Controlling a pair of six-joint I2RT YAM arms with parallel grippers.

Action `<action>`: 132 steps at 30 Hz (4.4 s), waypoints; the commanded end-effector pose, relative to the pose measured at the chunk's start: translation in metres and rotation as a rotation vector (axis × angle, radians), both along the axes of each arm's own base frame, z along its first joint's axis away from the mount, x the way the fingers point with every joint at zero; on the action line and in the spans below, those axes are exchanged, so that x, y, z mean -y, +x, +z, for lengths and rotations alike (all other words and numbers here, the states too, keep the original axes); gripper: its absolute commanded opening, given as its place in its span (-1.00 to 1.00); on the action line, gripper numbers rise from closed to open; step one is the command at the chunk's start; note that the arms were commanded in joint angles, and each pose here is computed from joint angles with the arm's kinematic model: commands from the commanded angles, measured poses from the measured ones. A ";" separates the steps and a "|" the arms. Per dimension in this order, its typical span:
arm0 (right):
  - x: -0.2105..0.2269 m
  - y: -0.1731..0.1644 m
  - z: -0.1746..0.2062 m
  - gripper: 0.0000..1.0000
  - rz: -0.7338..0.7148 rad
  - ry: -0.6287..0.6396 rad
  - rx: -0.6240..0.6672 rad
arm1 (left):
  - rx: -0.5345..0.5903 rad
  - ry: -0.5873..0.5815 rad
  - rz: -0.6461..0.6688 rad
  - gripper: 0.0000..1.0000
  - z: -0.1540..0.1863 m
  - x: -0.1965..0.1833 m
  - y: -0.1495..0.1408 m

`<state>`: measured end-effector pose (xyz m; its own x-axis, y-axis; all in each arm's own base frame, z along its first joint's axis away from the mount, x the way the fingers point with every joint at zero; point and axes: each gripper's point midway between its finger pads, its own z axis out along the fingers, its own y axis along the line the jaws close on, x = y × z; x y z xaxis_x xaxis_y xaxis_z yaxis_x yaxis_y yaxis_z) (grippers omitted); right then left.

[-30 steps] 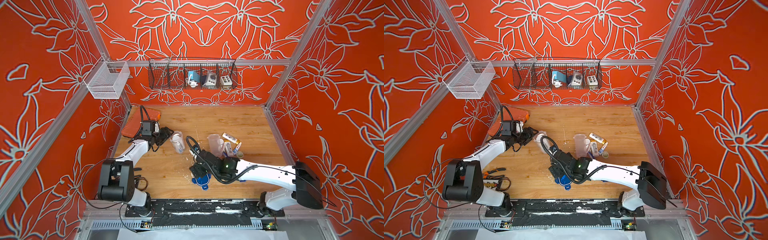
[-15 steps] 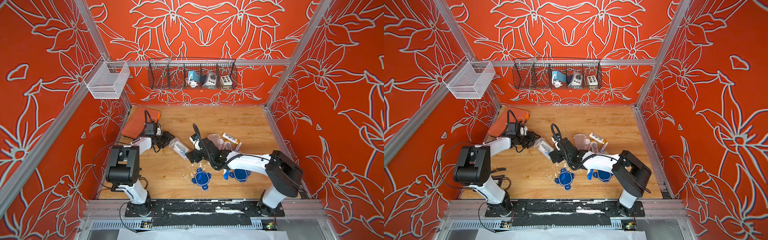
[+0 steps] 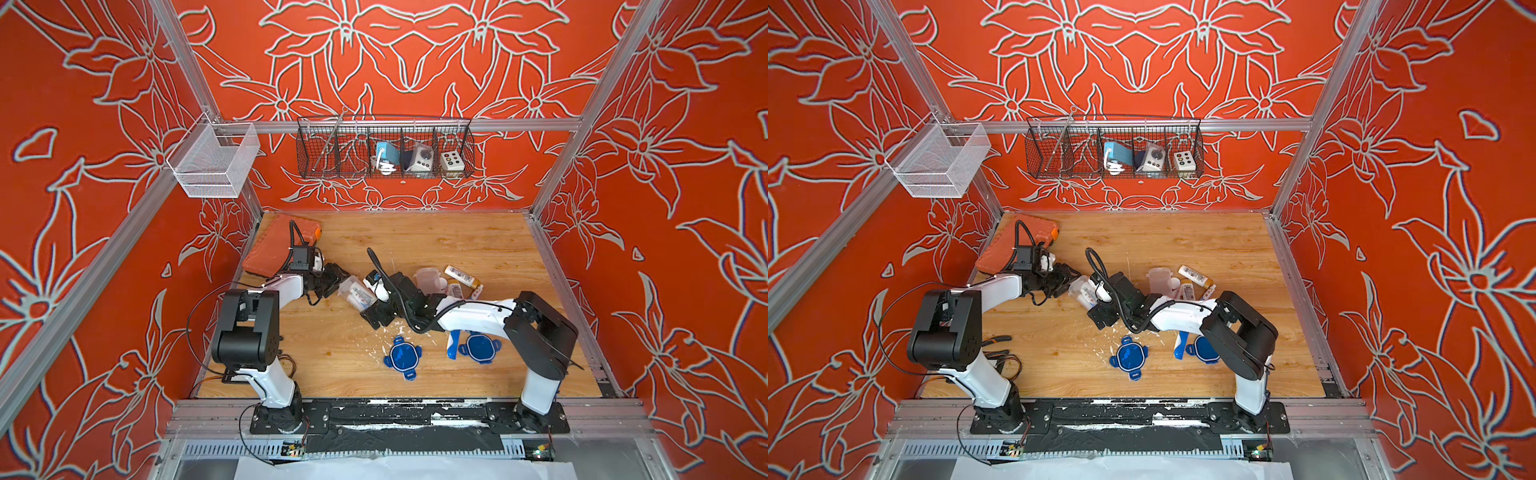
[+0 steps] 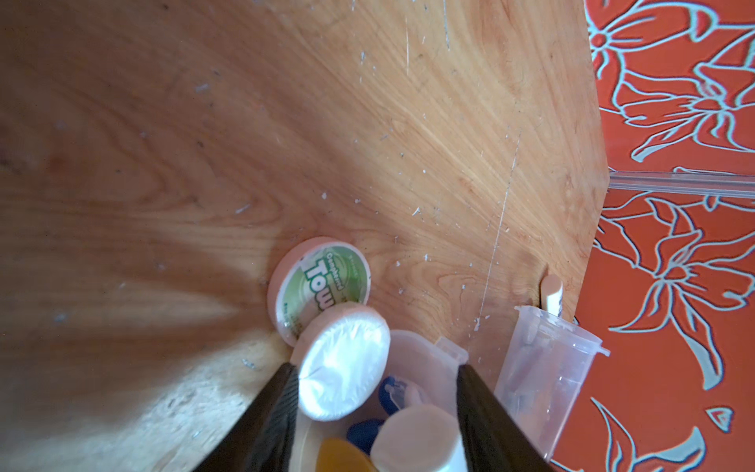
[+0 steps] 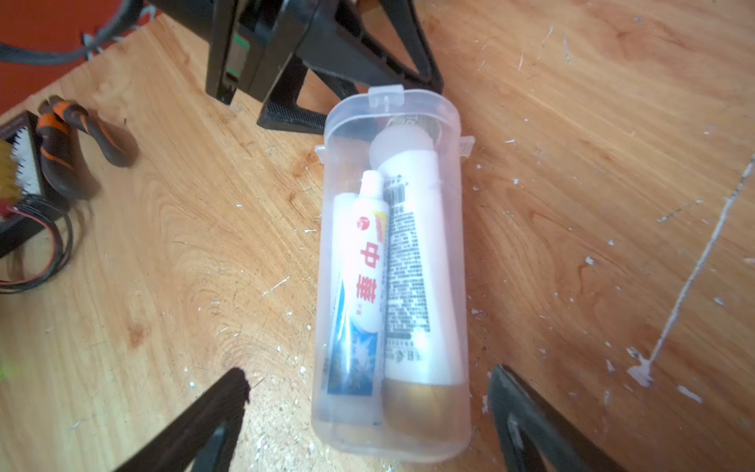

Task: Take out toiletry kits
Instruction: 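Pour the toiletry kits out of the container, then adjust the toiletry kits at the center of the board.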

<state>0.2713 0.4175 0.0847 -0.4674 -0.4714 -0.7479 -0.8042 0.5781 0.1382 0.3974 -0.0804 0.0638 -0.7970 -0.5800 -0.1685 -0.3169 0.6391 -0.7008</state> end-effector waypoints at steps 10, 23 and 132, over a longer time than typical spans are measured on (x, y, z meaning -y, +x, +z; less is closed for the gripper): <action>0.001 0.003 -0.032 0.59 0.043 -0.131 -0.022 | -0.024 0.020 -0.008 0.19 -0.008 -0.002 -0.019; 0.018 -0.011 -0.050 0.39 0.052 -0.191 -0.057 | 0.015 0.169 0.033 0.26 0.006 -0.024 -0.023; 0.043 -0.008 -0.030 -0.07 -0.537 -0.263 -0.378 | 0.222 0.422 0.068 0.29 0.073 -0.041 -0.098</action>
